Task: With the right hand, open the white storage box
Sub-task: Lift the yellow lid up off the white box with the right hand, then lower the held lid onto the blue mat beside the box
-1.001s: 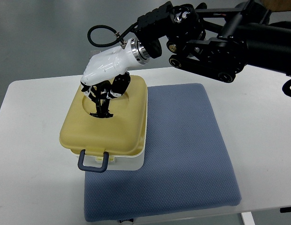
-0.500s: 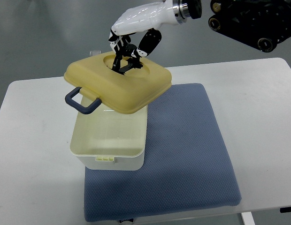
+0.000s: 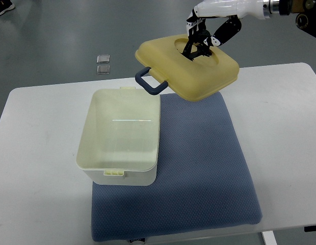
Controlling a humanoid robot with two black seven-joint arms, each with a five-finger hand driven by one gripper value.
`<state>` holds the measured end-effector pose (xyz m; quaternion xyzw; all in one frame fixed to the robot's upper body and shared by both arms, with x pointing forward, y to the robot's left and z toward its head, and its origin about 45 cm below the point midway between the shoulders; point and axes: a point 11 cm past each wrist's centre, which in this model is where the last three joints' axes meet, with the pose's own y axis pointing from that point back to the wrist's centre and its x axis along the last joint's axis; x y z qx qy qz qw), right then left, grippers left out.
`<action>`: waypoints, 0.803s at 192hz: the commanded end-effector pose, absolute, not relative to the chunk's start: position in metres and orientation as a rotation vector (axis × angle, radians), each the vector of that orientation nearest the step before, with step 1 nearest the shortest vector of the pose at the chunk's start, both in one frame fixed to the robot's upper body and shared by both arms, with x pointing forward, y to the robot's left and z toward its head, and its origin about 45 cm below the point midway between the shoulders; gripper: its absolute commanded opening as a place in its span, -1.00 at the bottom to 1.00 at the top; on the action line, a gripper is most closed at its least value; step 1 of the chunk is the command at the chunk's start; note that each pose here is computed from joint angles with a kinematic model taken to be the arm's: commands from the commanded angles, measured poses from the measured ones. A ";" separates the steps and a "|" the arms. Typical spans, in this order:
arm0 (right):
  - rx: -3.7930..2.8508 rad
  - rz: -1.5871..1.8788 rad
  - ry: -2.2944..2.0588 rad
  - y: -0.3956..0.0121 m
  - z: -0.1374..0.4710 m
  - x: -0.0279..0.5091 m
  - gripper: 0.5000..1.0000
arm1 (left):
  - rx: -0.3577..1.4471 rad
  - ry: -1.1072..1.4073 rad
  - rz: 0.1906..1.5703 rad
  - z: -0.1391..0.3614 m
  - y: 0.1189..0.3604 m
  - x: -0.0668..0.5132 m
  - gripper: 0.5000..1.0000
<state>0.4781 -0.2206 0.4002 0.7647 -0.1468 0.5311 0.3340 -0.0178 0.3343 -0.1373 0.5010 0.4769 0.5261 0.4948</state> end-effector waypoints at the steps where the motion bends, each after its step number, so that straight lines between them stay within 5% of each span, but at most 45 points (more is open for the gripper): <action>1: 1.996 1.336 -0.407 -0.237 0.380 0.479 -1.00 | 1.215 1.156 1.275 -0.137 0.334 -0.018 1.00; 154: 2.041 1.166 -0.403 -0.265 0.281 0.460 -1.00 | 1.215 1.156 1.275 -0.137 0.334 -0.018 1.00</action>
